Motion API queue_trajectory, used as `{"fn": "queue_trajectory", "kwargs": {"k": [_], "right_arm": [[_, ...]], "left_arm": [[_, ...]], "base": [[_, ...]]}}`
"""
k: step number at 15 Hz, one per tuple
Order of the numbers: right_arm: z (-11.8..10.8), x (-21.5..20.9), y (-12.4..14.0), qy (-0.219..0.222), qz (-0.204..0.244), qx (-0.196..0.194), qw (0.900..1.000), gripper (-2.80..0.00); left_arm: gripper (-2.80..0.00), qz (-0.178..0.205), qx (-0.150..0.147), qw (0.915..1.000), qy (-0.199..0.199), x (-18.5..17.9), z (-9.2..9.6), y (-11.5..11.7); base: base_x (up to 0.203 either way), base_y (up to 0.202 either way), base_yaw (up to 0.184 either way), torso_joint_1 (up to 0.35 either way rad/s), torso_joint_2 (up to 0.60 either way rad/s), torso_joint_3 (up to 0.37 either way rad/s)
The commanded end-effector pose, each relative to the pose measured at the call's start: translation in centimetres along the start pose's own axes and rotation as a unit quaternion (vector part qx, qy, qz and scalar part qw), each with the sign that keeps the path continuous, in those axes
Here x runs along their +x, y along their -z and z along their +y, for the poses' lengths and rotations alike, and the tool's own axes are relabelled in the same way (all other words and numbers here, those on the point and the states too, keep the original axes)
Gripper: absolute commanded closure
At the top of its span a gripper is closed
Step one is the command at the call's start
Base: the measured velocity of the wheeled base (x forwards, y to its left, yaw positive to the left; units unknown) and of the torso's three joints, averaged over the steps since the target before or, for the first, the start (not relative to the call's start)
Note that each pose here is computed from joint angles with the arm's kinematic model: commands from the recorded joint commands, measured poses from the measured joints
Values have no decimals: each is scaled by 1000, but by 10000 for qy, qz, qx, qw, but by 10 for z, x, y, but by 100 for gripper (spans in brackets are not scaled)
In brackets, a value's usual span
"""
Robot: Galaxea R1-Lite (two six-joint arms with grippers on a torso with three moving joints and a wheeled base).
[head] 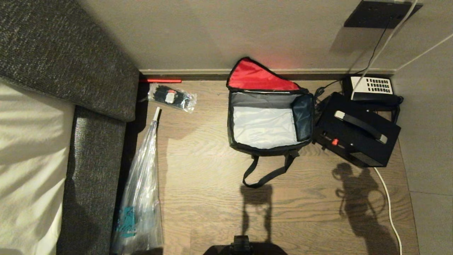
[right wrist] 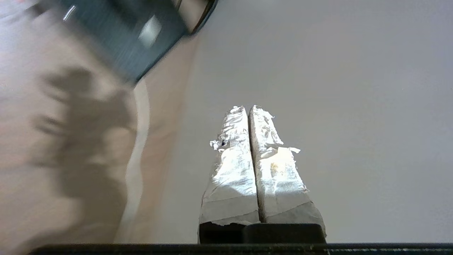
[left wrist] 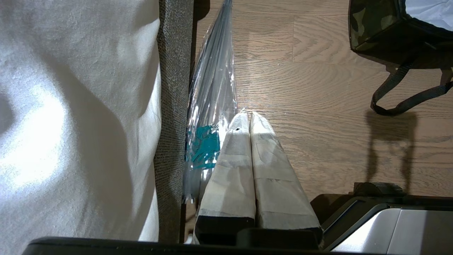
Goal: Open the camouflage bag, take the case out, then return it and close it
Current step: Grip the handle again
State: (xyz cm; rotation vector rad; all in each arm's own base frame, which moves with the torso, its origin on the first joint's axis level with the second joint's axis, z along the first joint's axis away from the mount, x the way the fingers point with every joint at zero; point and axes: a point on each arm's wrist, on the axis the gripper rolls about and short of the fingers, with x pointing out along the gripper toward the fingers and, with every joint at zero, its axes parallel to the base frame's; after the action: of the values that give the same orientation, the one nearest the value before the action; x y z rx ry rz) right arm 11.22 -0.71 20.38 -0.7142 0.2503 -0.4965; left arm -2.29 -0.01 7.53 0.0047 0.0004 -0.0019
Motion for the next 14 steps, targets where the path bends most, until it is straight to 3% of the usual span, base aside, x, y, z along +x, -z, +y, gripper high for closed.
{"fn": "queue_trajectory", "kwargs": {"k": [1,4,5,7,8,10,14], "right_arm": [[-4,-61,57,115,-382,1166,9924,0],[19,-87,104,-528,-642,2353,9684,0],[25,-92,114,-891,-714,2725,9554,0],[36,-99,123,-1983,-932,3269,9193,0],[38,-102,127,-2181,-1022,3371,9101,0],[45,-110,140,-2417,-981,3323,9064,0],[45,-111,141,-2429,-1111,3448,8999,0]], "left_arm": [[0,13,0,10000,-2,0,0,0],[0,13,0,10000,-2,0,0,0],[0,21,0,10000,-2,0,0,1],[0,13,0,10000,-2,0,0,0],[0,13,0,10000,-2,0,0,0],[0,19,0,10000,-2,0,0,1],[0,21,0,10000,-2,0,0,1]], "base": [[0,0,0,0,0,0],[0,0,0,0,0,0],[0,0,0,0,0,0],[0,0,0,0,0,0],[0,0,0,0,0,0],[0,0,0,0,0,0],[0,0,0,0,0,0]]}}
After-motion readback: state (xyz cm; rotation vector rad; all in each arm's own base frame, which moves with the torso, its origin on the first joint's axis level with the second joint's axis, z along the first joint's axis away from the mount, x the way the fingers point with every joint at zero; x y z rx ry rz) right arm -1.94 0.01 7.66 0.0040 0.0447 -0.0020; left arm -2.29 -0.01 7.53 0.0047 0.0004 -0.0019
